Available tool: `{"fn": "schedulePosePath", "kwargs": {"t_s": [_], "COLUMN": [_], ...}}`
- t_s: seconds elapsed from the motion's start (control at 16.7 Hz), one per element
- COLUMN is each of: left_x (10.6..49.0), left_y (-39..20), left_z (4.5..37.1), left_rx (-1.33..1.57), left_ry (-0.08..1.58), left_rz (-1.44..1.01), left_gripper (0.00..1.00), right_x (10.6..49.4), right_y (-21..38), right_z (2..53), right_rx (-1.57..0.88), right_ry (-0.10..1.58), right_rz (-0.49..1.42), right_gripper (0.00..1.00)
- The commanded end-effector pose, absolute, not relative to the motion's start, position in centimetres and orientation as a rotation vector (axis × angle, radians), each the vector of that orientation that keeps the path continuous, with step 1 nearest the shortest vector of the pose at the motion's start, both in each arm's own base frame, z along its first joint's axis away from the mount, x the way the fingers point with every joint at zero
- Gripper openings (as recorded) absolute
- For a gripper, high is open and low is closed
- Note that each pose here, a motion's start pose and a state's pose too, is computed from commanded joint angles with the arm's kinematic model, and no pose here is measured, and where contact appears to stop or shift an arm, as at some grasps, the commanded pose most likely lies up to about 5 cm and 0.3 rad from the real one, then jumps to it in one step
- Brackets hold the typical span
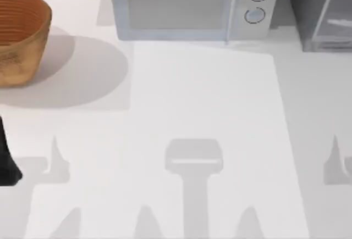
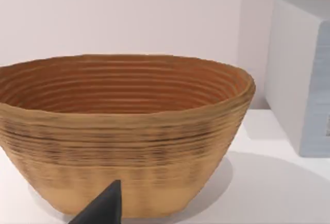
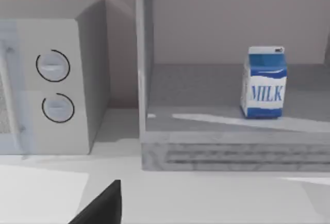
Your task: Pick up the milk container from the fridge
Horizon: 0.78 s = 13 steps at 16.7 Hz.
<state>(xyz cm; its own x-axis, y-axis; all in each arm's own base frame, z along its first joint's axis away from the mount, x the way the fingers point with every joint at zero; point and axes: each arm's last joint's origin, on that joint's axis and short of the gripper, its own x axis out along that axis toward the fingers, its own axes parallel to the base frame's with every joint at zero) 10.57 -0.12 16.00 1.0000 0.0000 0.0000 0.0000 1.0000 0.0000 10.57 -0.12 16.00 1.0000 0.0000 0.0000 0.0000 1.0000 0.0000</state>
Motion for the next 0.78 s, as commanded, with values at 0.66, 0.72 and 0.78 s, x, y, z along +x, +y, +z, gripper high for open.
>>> {"fn": "schedulePosePath", "kwargs": {"t_s": [0.66,0.72,0.78], "left_x": [10.6,10.6,10.6], "left_y": [-0.1,-0.1,-0.1], "left_z": [16.0,16.0,16.0], "left_rx": [0.0,0.0,0.0], "left_ry": [0.0,0.0,0.0], "left_rz": [0.0,0.0,0.0], "left_gripper": [1.0,1.0,1.0], "right_x": [13.6,14.3,15.0], "right_y": [-1.9,-2.3,-2.8], "right_z": [17.6,17.6,17.4], "right_rx": [-0.001,0.0,0.003], "right_ry": [-0.026,-0.019,-0.007], "right_rz": [-0.022,-0.024,-0.025], "right_gripper": [1.0,1.0,1.0]}}
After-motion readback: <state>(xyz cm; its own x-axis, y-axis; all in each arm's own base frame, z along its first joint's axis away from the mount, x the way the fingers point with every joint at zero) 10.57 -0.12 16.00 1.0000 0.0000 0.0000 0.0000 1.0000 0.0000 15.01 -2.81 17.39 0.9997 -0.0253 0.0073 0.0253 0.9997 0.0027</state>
